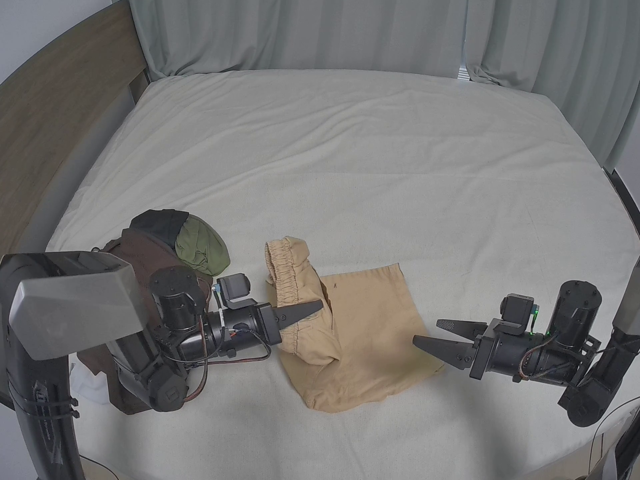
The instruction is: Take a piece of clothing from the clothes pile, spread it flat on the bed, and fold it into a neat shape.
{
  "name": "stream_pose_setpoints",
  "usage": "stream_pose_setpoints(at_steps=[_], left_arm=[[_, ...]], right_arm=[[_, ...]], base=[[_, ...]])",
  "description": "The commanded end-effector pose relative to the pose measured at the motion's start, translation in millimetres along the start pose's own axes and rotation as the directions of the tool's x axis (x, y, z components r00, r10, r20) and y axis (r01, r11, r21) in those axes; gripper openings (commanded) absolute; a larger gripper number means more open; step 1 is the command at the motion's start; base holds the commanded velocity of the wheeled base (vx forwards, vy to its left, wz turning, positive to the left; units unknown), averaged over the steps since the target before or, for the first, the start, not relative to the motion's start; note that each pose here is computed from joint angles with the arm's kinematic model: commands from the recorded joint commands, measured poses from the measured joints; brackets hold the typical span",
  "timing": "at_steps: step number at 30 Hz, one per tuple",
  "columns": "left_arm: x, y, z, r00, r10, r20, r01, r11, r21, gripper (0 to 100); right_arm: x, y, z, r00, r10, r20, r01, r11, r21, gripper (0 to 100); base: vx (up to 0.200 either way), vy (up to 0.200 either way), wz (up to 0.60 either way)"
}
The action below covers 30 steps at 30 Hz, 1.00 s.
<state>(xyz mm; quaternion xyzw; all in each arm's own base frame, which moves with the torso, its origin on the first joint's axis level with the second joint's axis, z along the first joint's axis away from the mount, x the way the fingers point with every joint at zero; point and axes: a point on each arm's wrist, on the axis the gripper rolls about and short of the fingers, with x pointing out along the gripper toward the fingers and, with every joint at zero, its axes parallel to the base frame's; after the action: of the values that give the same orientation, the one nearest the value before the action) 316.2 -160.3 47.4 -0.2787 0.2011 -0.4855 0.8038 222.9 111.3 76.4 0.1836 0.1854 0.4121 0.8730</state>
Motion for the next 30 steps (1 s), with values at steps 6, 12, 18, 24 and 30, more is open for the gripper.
stream_pose_setpoints(at_steps=[6, 12, 18, 24, 30], left_arm=[[16.6, -8.1, 4.5, 0.999, -0.045, 0.015, 0.045, 0.999, 0.0, 0], [29.1, -5.3, 2.0, 0.998, -0.064, 0.015, 0.065, 0.998, -0.016, 0], [44.9, -0.5, -8.3, 0.997, -0.083, -0.006, 0.083, 0.996, -0.044, 0], [63.5, 8.0, -23.4, 0.996, -0.085, -0.019, 0.083, 0.994, -0.071, 0], [70.5, 17.5, -36.5, 0.996, -0.075, -0.04, 0.071, 0.994, -0.089, 0]], right_arm=[[-2.7, -3.8, 3.7, 1.0, -0.015, 0.017, 0.015, 1.0, -0.001, 100], [-2.3, -6.4, 7.2, 0.999, -0.021, 0.033, 0.021, 1.0, -0.002, 100], [-4.5, -10.7, 9.7, 0.998, -0.038, 0.045, 0.038, 0.999, 0.0, 100], [-3.7, -13.0, 12.8, 0.997, -0.042, 0.058, 0.042, 0.999, -0.002, 100], [-3.3, -13.2, 12.8, 0.997, -0.042, 0.058, 0.042, 0.999, 0.0, 100]], base=[[0.0, 0.0, 0.0], [0.0, 0.0, 0.0], [0.0, 0.0, 0.0], [0.0, 0.0, 0.0], [0.0, 0.0, 0.0]])
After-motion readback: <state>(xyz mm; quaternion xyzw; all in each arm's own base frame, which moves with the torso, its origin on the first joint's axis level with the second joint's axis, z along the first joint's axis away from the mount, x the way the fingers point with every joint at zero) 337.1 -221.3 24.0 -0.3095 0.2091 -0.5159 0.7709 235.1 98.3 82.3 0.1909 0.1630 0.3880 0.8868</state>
